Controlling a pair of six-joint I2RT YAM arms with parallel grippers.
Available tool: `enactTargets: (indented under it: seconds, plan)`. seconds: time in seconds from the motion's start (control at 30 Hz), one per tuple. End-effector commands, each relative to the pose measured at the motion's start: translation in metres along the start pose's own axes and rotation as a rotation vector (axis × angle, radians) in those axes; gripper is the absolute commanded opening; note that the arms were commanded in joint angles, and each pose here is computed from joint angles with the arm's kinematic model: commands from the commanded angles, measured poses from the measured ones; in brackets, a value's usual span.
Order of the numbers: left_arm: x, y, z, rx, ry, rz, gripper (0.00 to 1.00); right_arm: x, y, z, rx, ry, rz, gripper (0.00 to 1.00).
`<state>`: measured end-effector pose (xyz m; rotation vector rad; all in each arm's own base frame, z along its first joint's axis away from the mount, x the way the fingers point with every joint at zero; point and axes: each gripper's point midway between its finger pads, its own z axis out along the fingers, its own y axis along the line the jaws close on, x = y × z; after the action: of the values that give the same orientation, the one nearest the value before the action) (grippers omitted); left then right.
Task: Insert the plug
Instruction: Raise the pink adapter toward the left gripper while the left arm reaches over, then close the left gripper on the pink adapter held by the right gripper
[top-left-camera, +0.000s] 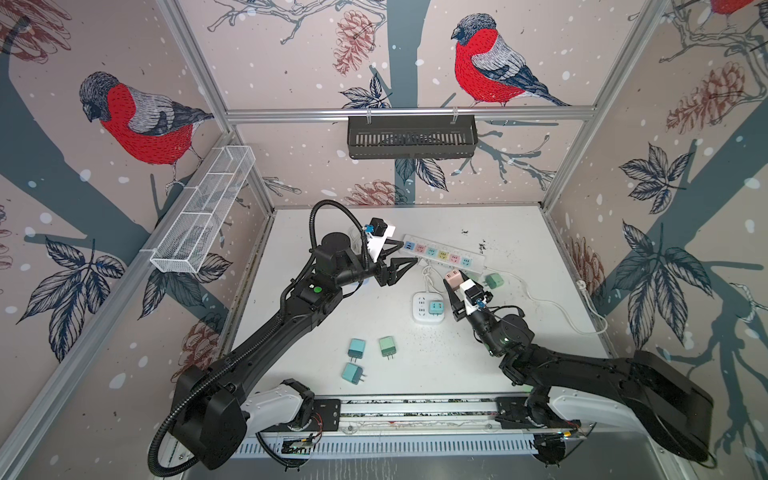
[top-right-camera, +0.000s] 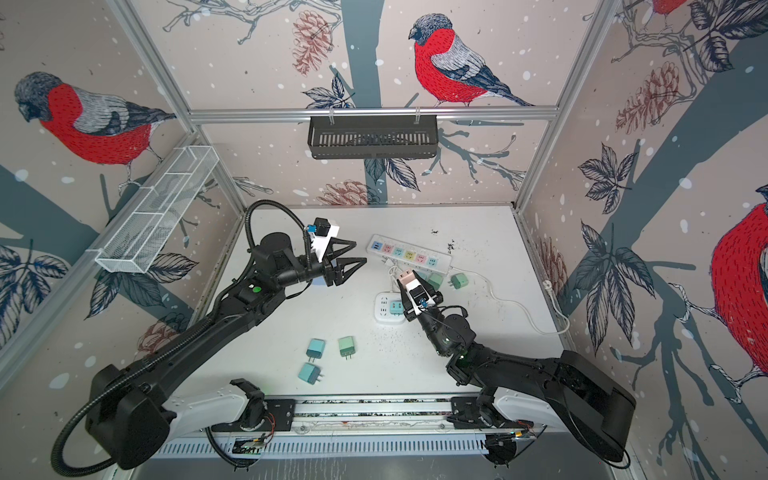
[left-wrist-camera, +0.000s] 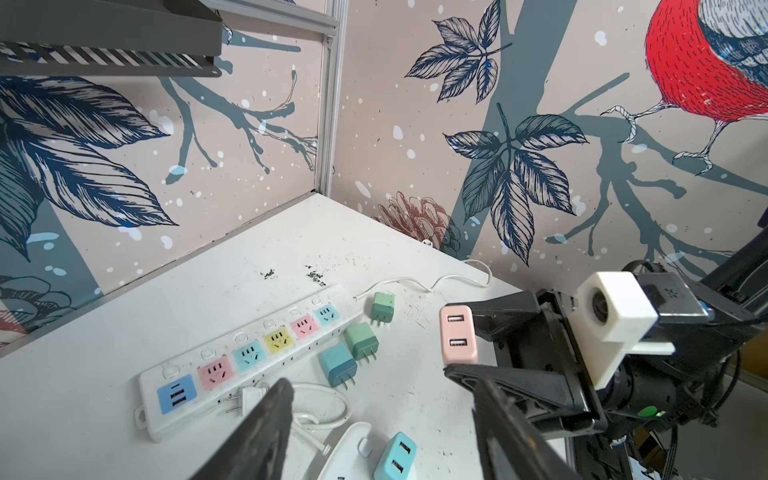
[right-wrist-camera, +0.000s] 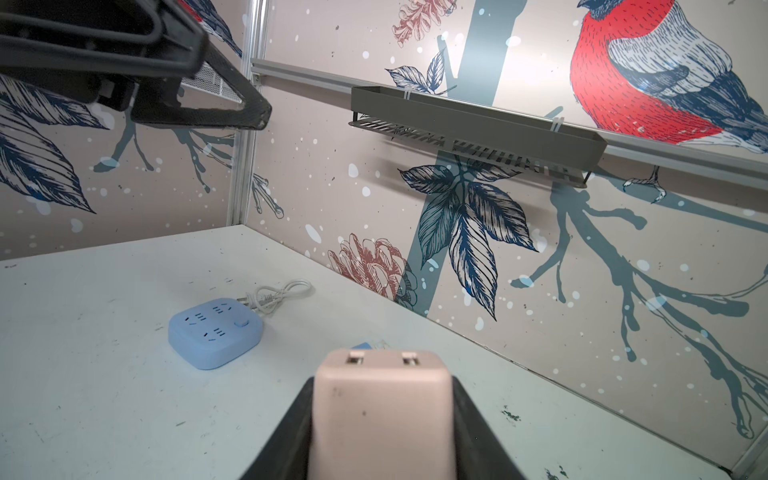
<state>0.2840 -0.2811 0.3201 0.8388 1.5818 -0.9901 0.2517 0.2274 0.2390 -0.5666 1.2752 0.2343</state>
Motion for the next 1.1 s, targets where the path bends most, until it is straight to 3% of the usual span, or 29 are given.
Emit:
enactTargets:
  seconds: [0.0, 0.2, 0.57, 1.07]
  plan:
    - [0.007, -0.005, 0.003, 0.028, 0.036, 0.009, 0.67, -0.016, -0.004, -0.003, 0.014, -0.071, 0.000, 0.01]
    - [0.017, -0.011, 0.012, 0.037, 0.078, 0.016, 0.67, -0.016, 0.006, -0.008, -0.028, -0.091, -0.023, 0.01]
    - [0.050, -0.048, 0.053, 0.176, 0.254, 0.057, 0.64, -0.019, 0.014, -0.016, -0.047, -0.111, -0.051, 0.01]
    - [0.086, -0.063, 0.088, 0.210, 0.422, 0.096, 0.57, -0.016, 0.017, -0.014, -0.025, -0.095, -0.087, 0.01]
